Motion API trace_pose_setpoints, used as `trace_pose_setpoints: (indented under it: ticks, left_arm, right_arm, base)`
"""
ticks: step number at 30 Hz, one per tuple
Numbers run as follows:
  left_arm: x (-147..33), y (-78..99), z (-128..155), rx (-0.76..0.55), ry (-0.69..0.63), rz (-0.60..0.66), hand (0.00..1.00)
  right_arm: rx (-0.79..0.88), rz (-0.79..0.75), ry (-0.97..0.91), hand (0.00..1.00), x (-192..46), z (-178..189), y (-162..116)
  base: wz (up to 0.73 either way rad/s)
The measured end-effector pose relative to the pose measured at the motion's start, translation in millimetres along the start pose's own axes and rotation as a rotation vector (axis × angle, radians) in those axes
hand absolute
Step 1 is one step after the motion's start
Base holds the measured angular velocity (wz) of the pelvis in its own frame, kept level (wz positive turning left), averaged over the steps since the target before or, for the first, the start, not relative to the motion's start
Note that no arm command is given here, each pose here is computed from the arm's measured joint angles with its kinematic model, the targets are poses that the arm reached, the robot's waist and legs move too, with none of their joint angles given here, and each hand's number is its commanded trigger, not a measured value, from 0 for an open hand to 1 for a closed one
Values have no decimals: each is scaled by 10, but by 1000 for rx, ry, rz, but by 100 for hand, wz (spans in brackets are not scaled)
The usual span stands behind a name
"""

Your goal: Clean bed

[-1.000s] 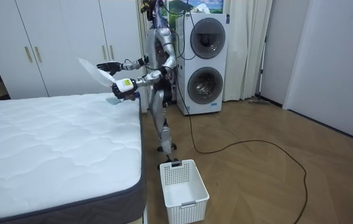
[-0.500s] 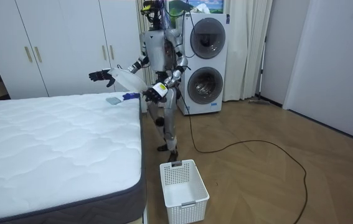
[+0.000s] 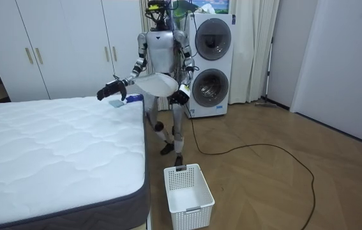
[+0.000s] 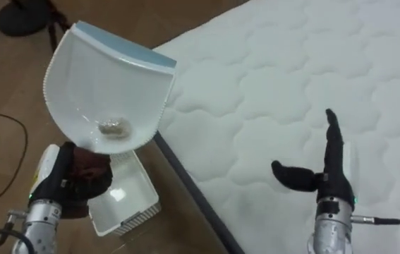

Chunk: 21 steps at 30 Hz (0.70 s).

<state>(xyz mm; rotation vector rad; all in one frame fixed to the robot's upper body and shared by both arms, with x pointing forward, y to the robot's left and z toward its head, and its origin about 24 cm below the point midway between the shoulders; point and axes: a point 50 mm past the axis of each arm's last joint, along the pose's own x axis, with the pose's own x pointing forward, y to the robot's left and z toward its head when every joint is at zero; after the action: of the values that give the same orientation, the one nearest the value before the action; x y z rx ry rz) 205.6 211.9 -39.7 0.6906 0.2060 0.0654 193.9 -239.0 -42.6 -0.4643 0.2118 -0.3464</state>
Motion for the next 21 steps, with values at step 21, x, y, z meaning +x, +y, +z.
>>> trace_pose_setpoints:
  ticks: [21]
  left_arm:
    - [-33, -45, -94, 50, 18, -106, 100]
  right_arm:
    - [3, 22, -54, 0, 16, 118, 24]
  base:
    - [76]
